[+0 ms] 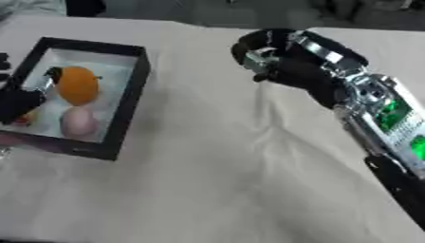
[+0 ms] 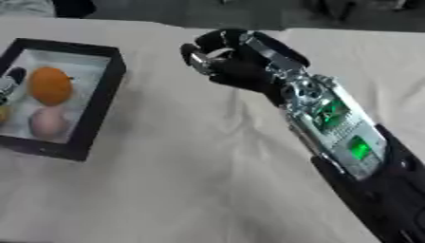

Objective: Pick up the objects with one hand, pass them to the other hand, and then place them into the box on the other side of the table.

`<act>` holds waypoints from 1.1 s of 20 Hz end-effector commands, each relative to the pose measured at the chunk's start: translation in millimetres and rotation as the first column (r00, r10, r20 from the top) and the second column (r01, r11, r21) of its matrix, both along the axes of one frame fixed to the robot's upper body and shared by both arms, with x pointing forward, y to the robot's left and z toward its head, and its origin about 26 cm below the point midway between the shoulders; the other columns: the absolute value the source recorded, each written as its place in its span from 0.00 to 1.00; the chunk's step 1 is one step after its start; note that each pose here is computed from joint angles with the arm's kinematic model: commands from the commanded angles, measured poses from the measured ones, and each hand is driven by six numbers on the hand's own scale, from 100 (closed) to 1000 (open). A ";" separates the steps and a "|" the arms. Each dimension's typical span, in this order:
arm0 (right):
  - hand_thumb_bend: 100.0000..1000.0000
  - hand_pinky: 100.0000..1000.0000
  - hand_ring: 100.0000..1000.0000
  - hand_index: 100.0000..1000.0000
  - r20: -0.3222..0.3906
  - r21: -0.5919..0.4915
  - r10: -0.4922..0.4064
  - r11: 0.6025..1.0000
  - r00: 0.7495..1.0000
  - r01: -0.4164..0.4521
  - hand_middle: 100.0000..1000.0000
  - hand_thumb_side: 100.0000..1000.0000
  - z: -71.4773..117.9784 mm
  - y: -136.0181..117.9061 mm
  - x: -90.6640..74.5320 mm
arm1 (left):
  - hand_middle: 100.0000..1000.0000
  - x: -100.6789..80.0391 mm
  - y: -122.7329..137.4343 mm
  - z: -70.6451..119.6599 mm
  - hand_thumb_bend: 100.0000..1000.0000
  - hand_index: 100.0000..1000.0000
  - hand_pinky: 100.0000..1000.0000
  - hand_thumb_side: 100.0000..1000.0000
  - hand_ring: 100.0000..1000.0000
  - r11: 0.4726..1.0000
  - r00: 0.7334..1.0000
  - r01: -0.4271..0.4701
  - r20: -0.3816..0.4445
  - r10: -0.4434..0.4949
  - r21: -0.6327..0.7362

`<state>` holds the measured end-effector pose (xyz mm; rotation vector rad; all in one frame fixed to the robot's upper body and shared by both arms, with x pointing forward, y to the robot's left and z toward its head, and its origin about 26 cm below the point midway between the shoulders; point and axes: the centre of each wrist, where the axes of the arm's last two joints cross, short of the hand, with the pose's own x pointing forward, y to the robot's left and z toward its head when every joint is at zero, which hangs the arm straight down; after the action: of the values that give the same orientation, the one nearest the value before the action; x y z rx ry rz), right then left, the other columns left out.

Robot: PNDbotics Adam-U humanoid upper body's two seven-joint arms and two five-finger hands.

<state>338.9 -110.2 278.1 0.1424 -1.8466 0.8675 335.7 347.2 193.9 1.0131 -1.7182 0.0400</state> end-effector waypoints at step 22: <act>0.18 0.80 0.94 0.84 0.084 0.501 -0.521 0.759 0.849 0.416 0.86 0.35 -7.6 -73.7 40.0 | 0.78 -15.2 -19.4 21.6 0.36 0.80 0.68 0.61 0.77 0.868 0.816 0.415 0.534 -0.222 -0.273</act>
<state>377.9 -178.7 262.8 -0.1231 -2.1100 0.1119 322.7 324.0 207.4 0.4140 -2.1910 0.4143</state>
